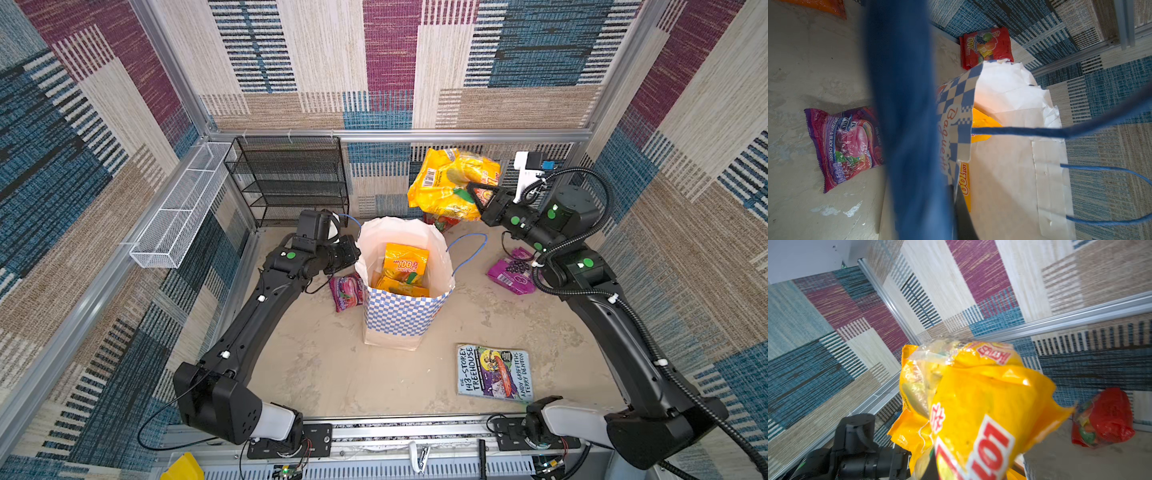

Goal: Place the snacks into the paper bag
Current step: 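Lift the yellow LOT100 bag and carry it over the checkered bag, then lower the yellow bag into the checkered bag and open right gripper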

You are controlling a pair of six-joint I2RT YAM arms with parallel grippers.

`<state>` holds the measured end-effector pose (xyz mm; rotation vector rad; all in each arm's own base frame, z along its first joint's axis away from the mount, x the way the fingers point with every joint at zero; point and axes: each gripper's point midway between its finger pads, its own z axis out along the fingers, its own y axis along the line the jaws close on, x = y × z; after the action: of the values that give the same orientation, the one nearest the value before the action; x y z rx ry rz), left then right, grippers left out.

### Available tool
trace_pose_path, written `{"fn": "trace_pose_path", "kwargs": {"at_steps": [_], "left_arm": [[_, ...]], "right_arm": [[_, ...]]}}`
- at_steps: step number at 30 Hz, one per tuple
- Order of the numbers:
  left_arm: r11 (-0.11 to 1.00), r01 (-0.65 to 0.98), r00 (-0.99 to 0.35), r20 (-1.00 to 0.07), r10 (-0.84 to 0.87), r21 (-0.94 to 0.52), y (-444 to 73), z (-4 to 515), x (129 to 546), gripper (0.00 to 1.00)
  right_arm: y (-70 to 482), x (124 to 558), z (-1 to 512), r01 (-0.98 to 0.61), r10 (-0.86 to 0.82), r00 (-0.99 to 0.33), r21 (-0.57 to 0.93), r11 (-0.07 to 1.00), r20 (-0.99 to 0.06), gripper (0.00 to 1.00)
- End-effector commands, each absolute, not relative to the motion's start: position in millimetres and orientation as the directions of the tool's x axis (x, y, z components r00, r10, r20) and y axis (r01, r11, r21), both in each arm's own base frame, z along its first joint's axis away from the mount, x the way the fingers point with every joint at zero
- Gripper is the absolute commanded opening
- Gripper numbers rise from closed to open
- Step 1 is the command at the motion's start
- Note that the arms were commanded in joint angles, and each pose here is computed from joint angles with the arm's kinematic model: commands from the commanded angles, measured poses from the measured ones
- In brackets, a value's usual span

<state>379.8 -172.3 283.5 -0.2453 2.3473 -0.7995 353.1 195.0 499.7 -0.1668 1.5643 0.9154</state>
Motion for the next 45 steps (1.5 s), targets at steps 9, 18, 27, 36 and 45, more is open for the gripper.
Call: {"fn": "trace_pose_path", "kwargs": {"at_steps": [9, 18, 27, 36, 45], "left_arm": [[0.804, 0.046, -0.744, -0.558, -0.368, -0.592, -169.0, 294.9, 385.2, 0.00], [0.825, 0.031, -0.717, -0.587, -0.375, -0.565, -159.0, 301.6, 382.4, 0.00], [0.831, 0.016, -0.720, -0.584, -0.376, -0.555, -157.3, 296.2, 384.2, 0.00], [0.825, 0.017, -0.730, -0.571, -0.375, -0.564, -160.5, 292.2, 385.4, 0.00], [0.832, 0.019, -0.716, -0.588, -0.376, -0.555, -156.9, 297.0, 384.3, 0.00]], "right_arm": [[281.8, 340.1, 448.1, -0.583, -0.002, -0.250, 0.149, 0.799, -0.968, 0.00], [291.5, 344.6, 394.0, -0.505, -0.179, -0.293, -0.007, 0.863, -0.939, 0.00], [298.9, 338.7, 352.6, -0.539, -0.288, -0.365, -0.051, 0.841, -0.885, 0.00], [309.5, 316.4, 316.2, -0.588, -0.351, -0.462, -0.015, 0.809, -0.814, 0.00], [328.3, 308.0, 285.2, -0.653, -0.428, -0.507, 0.010, 0.757, -0.749, 0.10]]}}
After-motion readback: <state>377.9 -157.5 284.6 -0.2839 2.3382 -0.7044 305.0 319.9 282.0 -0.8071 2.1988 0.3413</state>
